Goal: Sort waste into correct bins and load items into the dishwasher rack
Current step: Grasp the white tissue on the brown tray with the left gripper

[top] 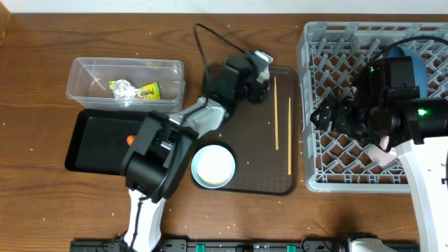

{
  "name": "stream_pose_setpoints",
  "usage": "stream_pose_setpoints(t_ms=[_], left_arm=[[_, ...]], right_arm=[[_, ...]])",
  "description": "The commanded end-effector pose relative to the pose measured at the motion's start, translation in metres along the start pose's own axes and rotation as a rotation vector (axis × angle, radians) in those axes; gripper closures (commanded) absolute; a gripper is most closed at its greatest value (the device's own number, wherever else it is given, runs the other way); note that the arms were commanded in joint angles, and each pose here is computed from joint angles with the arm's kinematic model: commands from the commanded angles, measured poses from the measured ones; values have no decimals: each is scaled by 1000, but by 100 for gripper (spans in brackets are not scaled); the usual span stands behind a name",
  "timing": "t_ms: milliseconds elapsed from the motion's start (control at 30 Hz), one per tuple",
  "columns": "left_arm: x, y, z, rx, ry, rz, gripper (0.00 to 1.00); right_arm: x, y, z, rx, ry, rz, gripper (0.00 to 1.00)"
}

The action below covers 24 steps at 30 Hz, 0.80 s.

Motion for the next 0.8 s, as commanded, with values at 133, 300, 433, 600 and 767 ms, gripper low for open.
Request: stream_pose_setpoints(t_ms=[133, 300, 433, 600, 767], left_arm=[[24, 28, 6, 66, -51, 19, 29], [31, 41, 10, 64, -54, 40, 39], [32, 43, 10, 63, -55, 43, 65], [31, 42, 10, 16, -56, 41, 94], [19, 27, 5, -13, -56, 36, 94]], right_arm=[[2, 2, 1, -18, 4, 9, 8], [2, 2, 1, -18, 4, 11, 8], [2, 2, 1, -18, 4, 11, 7], [2, 3, 1, -18, 4, 12, 8], [2, 3, 1, -18, 4, 13, 8]])
Point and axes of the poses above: each gripper's point midway between its finger pads, its own x axis out along the fingers, its own z axis along the line the jaws close on, y = z × x, the point moved 1 cm from there along -x, back along the fingers, and after that the axes turned 12 degrees about -x, right-handed, at the moved point
